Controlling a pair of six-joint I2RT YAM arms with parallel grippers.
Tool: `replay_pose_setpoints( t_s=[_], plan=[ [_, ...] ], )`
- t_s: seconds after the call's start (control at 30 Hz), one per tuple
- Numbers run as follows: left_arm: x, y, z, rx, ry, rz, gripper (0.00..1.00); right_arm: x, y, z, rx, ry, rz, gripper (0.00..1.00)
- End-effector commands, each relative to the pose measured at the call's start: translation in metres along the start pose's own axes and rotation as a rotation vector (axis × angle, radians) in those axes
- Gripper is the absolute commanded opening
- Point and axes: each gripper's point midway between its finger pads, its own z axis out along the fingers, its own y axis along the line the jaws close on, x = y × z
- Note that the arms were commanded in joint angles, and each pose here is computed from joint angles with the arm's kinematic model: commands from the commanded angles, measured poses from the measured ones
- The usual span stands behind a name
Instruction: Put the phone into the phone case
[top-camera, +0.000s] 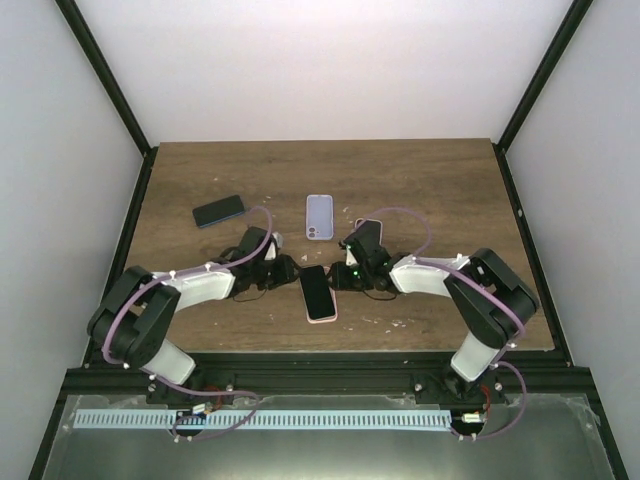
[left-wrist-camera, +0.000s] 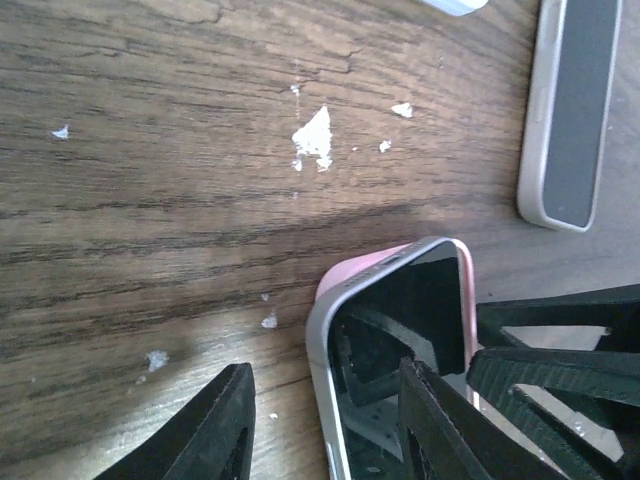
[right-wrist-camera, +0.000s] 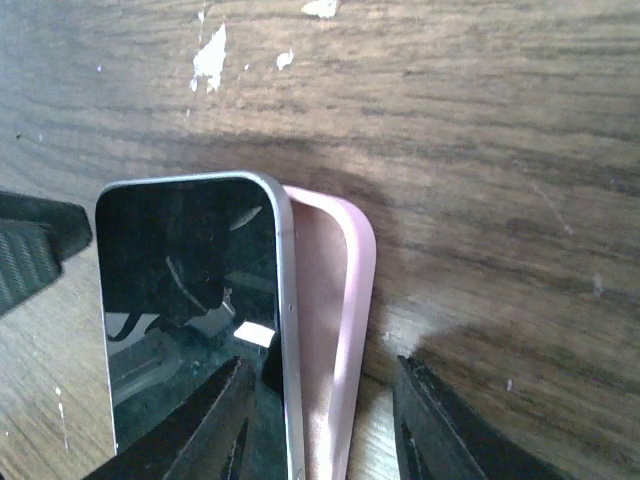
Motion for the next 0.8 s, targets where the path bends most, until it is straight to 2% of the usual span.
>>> replay_pose_setpoints(
  t_s=[0.0,0.1,0.33,0.77],
  plan=[
    [-0.007,-0.007,0.008,0.015,-0.001,0.035,0.41,-0.014,0.005,0.005,-0.009,-0.021,-0.037,0.37],
    [-0.007,-0.006,0.011,0.009,0.011,0.036,0.37,-0.008,0.004,0.01,-0.025,-0.003,-0.033,0.33],
    [-0.01,-0.012,0.017,0.023,0.019,0.046,0.14,-0.005,0.006,0.012,-0.054,0.0,-0.042,0.26],
    [0.0,-0.036,0.035,0.052,0.067,0.09,0.06,-0.009,0.014,0.009,-0.094,-0.027,-0.084,0.18]
  ],
)
